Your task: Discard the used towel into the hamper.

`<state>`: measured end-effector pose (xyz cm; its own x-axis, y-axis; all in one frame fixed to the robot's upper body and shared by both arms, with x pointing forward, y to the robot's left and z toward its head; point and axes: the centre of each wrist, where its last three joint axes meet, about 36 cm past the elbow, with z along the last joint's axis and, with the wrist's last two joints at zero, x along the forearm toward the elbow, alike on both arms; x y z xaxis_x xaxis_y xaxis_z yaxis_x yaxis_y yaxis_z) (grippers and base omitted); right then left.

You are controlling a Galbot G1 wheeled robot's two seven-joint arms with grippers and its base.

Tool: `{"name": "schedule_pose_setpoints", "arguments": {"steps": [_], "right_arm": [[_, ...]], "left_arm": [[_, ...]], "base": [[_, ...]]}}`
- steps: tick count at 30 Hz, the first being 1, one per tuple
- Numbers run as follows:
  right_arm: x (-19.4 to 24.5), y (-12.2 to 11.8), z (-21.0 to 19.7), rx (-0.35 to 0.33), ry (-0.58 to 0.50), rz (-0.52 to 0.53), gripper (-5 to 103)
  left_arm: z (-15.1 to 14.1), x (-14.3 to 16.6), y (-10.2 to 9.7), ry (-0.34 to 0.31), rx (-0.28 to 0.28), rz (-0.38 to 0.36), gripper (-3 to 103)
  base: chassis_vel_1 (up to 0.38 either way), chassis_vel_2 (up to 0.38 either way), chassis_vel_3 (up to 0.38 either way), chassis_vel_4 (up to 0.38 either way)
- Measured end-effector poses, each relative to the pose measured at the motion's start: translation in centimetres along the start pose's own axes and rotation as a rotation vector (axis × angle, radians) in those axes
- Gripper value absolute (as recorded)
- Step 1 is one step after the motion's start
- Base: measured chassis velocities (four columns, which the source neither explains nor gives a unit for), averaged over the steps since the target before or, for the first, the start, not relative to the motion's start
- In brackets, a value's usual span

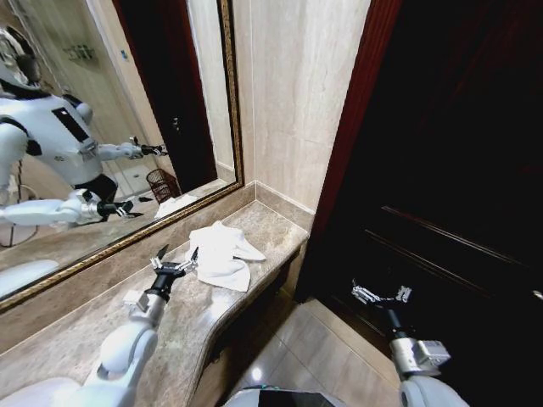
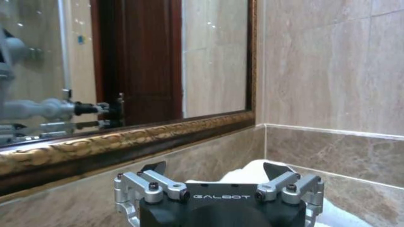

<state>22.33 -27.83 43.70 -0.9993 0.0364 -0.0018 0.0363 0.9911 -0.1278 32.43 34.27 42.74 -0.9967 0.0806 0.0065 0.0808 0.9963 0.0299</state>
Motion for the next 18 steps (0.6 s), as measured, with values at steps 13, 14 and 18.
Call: {"name": "schedule_pose_setpoints", "arguments": {"steps": [13,14,18], "right_arm": [[0.3,-0.2,-1.2,0.054,-0.046,0.073,100],[0.3,-0.3,-1.3,0.055,-0.05,0.094,100],[0.4,-0.4,-1.3,0.054,-0.063,0.134,100]], "left_arm": [[0.5,-5.4,-2.5,0.114,0.008,0.083,100],[0.4,-6.0,-2.9,0.146,0.003,0.062,100],[0.0,-7.2,-3.3,0.203,-0.009,0.05,100]], "base": [[0.0,0.0,0.0,0.0],[0.0,0.0,0.0,0.0],[0.0,0.0,0.0,0.0]]}}
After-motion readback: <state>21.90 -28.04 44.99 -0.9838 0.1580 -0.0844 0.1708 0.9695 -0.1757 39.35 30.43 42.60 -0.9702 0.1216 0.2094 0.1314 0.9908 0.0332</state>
